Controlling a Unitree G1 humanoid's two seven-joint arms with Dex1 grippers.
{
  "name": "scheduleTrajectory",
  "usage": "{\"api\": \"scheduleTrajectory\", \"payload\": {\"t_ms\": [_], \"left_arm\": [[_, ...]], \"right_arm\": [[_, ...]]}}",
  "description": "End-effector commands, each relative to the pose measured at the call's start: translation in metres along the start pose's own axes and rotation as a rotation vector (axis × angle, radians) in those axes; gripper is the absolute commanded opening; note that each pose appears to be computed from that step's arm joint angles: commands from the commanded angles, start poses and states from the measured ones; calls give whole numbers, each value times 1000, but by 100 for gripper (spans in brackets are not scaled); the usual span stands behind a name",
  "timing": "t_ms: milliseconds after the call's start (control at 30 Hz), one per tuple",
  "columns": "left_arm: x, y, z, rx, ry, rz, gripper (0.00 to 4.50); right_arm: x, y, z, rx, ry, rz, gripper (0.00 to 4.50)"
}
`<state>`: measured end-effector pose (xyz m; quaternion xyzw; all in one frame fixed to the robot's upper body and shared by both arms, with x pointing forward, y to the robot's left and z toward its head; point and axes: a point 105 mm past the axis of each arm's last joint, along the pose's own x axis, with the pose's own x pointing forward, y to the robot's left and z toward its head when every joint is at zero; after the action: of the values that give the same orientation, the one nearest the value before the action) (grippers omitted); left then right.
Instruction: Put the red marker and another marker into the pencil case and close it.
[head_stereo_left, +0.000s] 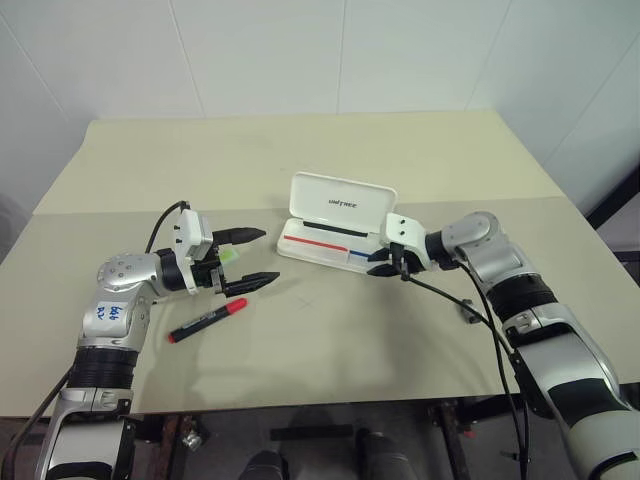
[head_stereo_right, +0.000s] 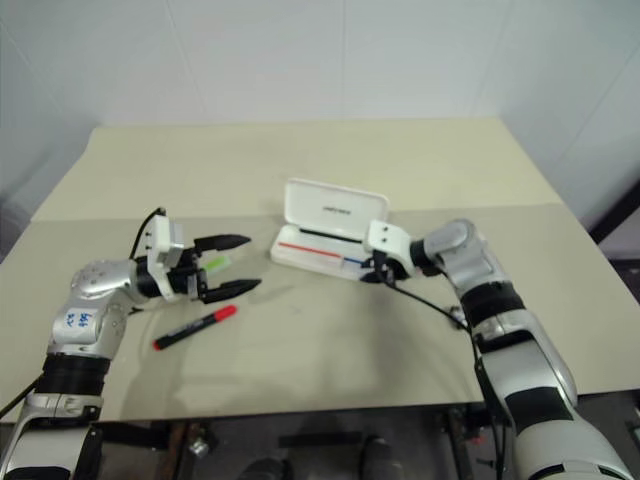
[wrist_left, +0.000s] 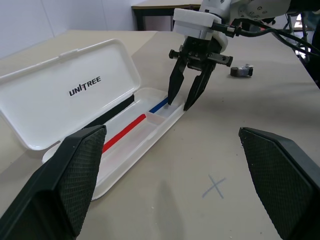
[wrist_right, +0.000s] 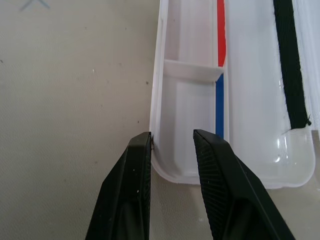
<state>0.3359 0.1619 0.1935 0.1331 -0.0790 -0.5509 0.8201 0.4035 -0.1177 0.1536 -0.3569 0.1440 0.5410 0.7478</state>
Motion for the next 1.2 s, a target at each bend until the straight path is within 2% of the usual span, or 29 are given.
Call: {"api": "scheduleTrajectory", "payload": {"t_ms": [33, 167, 267, 333, 367, 733, 933, 1200], "left_arm": [[-1, 4, 15, 68, -25, 10, 450], [-2, 5, 17, 73, -27, 11, 450], [-3, 6, 18, 77, -28, 15, 450], [-3, 6, 18, 79, -30, 16, 450], [-3, 6, 18, 79, -30, 17, 450], [-2, 7, 18, 84, -42, 28, 450], [-2, 7, 18, 88, -46, 30, 450], [-11, 6, 15, 100, -16, 14, 450]], "right_arm": [[-4, -3, 5, -48, 23, 13, 139], [-3, 0, 5, -58, 36, 44, 139], [-1, 2, 7, -75, 40, 62, 79], [0, 2, 10, -79, 33, 65, 12], [1, 2, 11, -81, 31, 67, 2], [1, 1, 15, -94, 21, 64, 2], [-13, -2, 20, -113, 3, 62, 2], [-33, 26, 29, -160, -27, 147, 2]]}}
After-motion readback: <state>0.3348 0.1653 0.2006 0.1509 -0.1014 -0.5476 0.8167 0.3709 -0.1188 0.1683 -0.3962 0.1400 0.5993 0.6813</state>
